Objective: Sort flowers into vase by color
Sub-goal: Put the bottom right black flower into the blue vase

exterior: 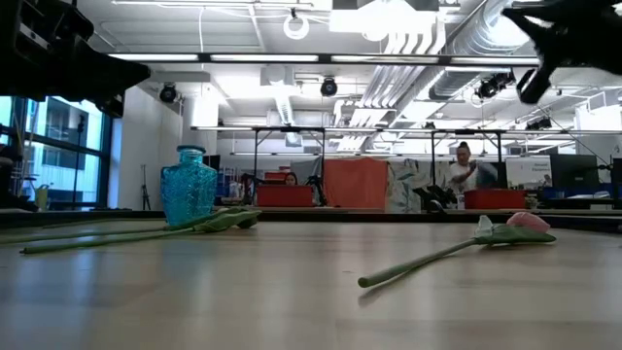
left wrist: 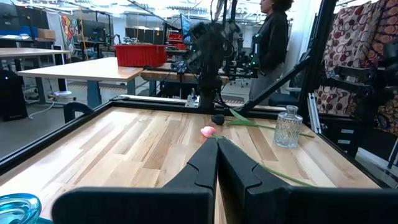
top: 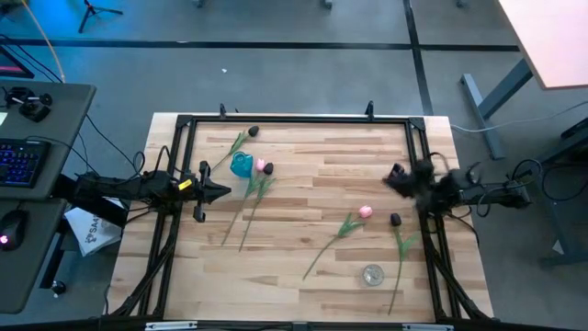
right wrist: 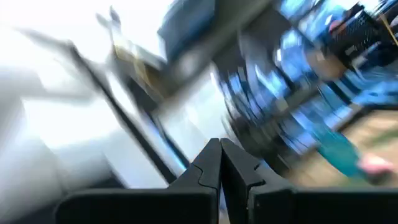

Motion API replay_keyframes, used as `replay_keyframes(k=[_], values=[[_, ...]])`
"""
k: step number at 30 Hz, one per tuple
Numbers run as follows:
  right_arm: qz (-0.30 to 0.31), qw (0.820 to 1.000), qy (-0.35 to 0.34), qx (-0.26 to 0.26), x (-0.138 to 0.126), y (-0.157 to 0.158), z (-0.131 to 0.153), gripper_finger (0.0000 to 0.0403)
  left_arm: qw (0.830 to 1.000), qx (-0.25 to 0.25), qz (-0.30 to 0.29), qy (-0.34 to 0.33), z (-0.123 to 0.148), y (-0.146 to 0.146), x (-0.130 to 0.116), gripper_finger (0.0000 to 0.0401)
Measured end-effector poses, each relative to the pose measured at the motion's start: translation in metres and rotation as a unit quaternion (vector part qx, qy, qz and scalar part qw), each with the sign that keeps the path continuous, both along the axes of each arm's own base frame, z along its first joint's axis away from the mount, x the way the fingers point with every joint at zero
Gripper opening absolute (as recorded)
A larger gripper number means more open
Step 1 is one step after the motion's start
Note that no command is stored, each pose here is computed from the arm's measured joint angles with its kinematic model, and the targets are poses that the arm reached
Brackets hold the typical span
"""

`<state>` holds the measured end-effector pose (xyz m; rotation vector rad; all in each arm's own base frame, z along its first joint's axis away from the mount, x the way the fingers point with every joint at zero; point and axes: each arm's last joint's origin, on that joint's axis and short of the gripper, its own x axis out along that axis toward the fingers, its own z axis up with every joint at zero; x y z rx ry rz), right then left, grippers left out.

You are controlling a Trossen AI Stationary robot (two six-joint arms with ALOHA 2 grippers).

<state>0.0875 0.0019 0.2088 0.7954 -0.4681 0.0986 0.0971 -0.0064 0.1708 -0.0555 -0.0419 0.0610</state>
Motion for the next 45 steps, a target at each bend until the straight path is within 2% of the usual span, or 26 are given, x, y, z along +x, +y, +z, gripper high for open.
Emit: replay_keyframes(k=[1, 5, 7, 10, 14, 17, 19, 21, 24, 27, 28, 30, 31, 33, 36, 40, 42, 45], values=[[-0.009, 0.999, -0.025, 0.026, -0.002, -0.001, 0.004, 0.0, 1.0, 0.0, 0.0, 0.0, 0.0, 0.0, 0.0, 0.0], [-0.093, 0.991, -0.064, 0.066, -0.007, -0.007, 0.011, 0.0, 1.0, 0.0, 0.0, 0.0, 0.0, 0.0, 0.0, 0.0], [-0.094, 0.989, -0.069, 0.093, -0.006, -0.007, 0.016, 0.0, 1.0, 0.0, 0.0, 0.0, 0.0, 0.0, 0.0, 0.0], [-0.074, 0.992, -0.052, 0.092, -0.001, -0.005, 0.034, 0.0001, 1.0, 0.0, 0.0, 0.0, 0.0, 0.0, 0.0, 0.0], [-0.092, 0.992, 0.059, 0.06, 0.026, -0.001, 0.062, 0.0014, 1.0, 0.0, 0.0, 0.0, 0.0, 0.0, 0.0, 0.0], [-0.088, 0.977, 0.191, 0.031, 0.055, 0.005, 0.081, 0.0043, 1.0, 0.0, 0.0, 0.0, 0.0, 0.0, 0.0, 0.0], [-0.065, 0.948, 0.311, 0.016, 0.073, 0.009, 0.086, 0.007, 1.0, 0.0, 0.0, 0.0, 0.0, 0.0, 0.0, 0.0], [-0.03, 0.901, 0.433, 0.008, 0.085, 0.015, 0.087, 0.0102, 1.0, 0.0, 0.0, 0.0, 0.0, 0.0, 0.0, 0.0], [0.029, 0.799, 0.599, 0.032, 0.093, 0.025, 0.086, 0.0153, 1.0, 0.0, 0.0, 0.0, 0.0, 0.0, 0.0, 0.0], [0.059, 0.669, 0.737, 0.079, 0.09, 0.037, 0.075, 0.0197, 1.0, 0.0, 0.0, 0.0, 0.0, 0.0, 0.0, 0.0], [0.061, 0.63, 0.767, 0.101, 0.088, 0.042, 0.071, 0.0208, 1.0, 0.0, 0.0, 0.0, 0.0, 0.0, 0.0, 0.0], [0.065, 0.569, 0.808, 0.14, 0.084, 0.052, 0.063, 0.0227, 1.0, 0.0, 0.0, 0.0, 0.0, 0.0, 0.0, 0.0], [0.071, 0.55, 0.817, 0.16, 0.082, 0.057, 0.057, 0.0233, 1.0, 0.0, 0.0, 0.0, 0.0, 0.0, 0.0, 0.0], [0.077, 0.524, 0.826, 0.193, 0.078, 0.067, 0.044, 0.0239, 1.0, 0.0, 0.0, 0.0, 0.0, 0.0, 0.0, 0.0], [0.075, 0.506, 0.827, 0.235, 0.075, 0.076, 0.025, 0.0239, 1.0, 0.0, 0.0, 0.0, 0.0, 0.0, 0.0, 0.0], [0.086, 0.464, 0.835, 0.281, 0.066, 0.085, -0.001, 0.0233, 1.0, 0.0, 0.0, 0.0, 0.0, 0.0, 0.0, 0.0], [0.094, 0.456, 0.836, 0.292, 0.063, 0.09, -0.009, 0.023, 1.0, 0.0, 0.0, 0.0, 0.0, 0.0, 0.0, 0.0], [0.093, 0.457, 0.829, 0.308, 0.061, 0.095, -0.02, 0.0227, 1.0, 0.0, 0.0, 0.0, 0.0, 0.0, 0.0, 0.0]])
